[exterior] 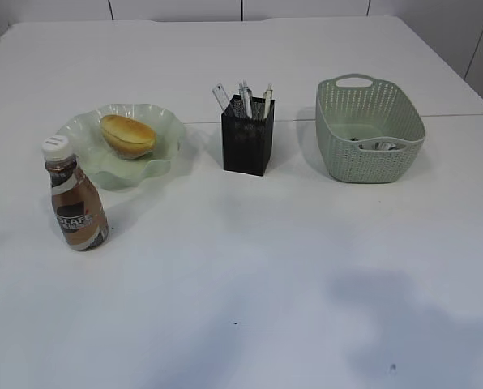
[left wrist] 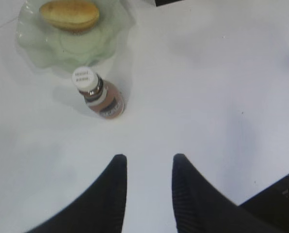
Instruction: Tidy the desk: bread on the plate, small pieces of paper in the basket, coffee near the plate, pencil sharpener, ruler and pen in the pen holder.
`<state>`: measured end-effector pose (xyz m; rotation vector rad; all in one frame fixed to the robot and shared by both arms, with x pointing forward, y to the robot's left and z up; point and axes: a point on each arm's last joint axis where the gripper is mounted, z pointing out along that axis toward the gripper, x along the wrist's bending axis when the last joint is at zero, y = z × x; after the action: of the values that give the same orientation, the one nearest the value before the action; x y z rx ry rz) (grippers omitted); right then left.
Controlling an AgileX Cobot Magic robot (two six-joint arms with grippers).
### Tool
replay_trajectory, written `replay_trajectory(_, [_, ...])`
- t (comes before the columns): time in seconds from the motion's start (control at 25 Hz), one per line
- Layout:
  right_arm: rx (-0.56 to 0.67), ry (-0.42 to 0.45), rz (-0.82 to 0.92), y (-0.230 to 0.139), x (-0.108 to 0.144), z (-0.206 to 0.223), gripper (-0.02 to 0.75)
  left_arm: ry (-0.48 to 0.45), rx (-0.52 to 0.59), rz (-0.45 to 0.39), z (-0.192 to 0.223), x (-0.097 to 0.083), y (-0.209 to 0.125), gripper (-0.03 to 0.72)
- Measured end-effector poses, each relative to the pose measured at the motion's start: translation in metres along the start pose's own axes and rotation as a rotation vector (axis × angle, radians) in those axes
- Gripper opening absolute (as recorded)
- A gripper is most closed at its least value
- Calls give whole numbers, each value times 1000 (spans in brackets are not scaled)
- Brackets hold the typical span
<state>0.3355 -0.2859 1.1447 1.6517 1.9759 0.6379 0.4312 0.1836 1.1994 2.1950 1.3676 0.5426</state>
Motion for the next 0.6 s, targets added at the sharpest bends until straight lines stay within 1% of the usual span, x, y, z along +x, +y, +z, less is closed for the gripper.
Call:
replay_trajectory(0.04, [-5,0,1,-2,0,-2,280,-2,3,0,-5,2,-14,216])
replay_trajectory(0.2, [-93,17,14,-20,-1,-27,280,-23,-15,-10,-26,10,-69,217])
replay_trajectory(0.24, [-93,17,14,-20,-1,-27,280,-29,-36,-15,-33,12,-82,217])
replay_trajectory(0.32, [-178,37,26,-36,-1,-45,280,-40,-64,-21,-40,16,-108,217])
replay_trajectory(0.4, [-230,41,30,-47,-2,-55,280,-49,-113,-30,-50,20,-133,217])
replay_trajectory(0.6, [-279,56,32,-86,0,-51,280,-83,-175,-46,-52,24,-189,217])
